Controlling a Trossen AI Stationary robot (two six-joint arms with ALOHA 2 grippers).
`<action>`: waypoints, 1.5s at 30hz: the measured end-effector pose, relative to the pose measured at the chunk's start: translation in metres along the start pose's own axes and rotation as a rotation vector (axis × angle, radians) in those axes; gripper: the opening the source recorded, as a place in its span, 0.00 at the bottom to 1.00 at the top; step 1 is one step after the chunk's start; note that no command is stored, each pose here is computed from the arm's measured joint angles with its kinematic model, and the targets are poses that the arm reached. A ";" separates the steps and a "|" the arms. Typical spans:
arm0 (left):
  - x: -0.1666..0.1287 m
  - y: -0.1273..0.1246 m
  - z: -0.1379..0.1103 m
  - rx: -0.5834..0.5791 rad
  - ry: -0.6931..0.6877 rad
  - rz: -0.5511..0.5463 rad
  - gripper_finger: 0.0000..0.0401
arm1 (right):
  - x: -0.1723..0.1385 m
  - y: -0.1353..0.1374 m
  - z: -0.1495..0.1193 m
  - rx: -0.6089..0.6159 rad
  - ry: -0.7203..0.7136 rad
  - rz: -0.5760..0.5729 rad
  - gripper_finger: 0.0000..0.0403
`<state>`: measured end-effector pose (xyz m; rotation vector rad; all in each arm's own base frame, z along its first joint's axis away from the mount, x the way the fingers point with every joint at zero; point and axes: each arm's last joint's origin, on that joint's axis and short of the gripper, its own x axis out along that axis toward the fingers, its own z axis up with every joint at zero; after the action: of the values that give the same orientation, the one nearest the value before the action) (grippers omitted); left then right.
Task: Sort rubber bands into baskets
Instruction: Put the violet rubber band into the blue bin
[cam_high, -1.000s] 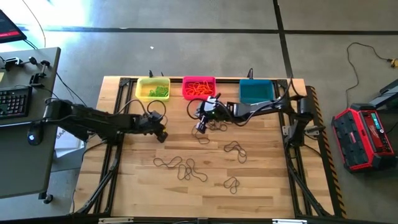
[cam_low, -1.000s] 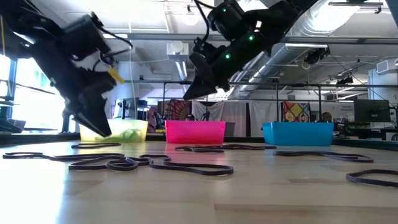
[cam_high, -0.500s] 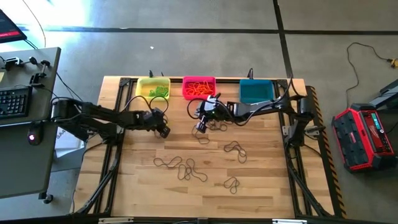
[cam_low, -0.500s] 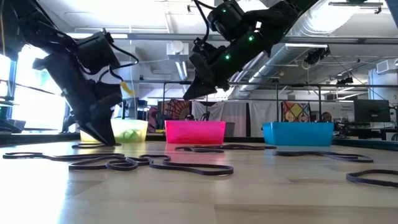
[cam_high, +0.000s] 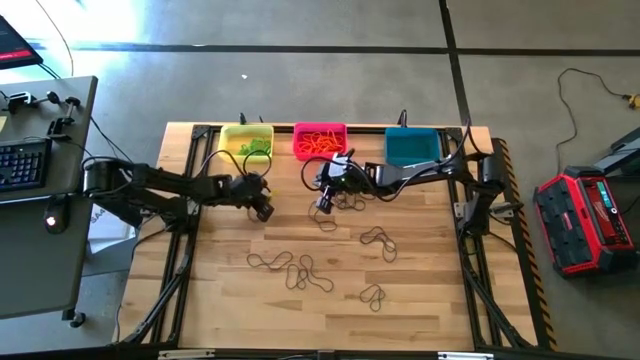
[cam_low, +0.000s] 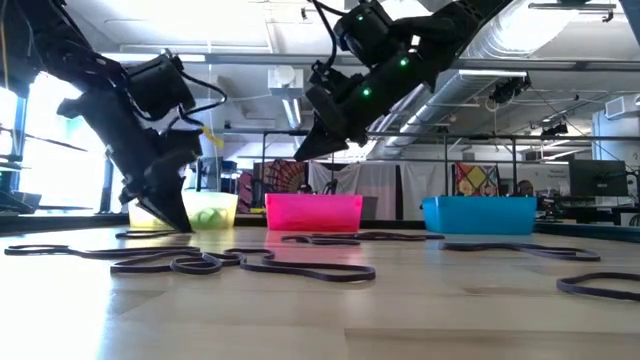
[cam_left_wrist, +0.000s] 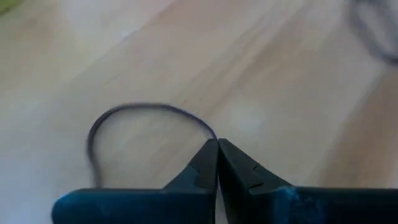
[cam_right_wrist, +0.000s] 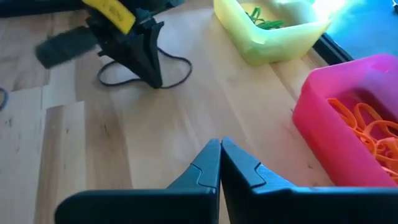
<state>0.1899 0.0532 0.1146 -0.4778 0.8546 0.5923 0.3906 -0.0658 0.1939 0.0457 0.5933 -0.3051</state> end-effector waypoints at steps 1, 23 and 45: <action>-0.002 -0.002 0.003 0.006 -0.015 -0.026 0.00 | 0.000 0.000 0.000 0.000 0.001 0.005 0.00; -0.046 -0.035 0.082 0.188 -0.333 -0.145 0.00 | 0.032 0.013 -0.010 0.072 -0.119 0.128 0.56; -0.050 -0.039 0.089 0.195 -0.412 -0.190 0.00 | 0.027 0.023 0.003 0.067 -0.254 0.246 0.70</action>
<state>0.2391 0.0641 0.2116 -0.2420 0.4611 0.4071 0.4206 -0.0520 0.1804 0.1413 0.3201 -0.0890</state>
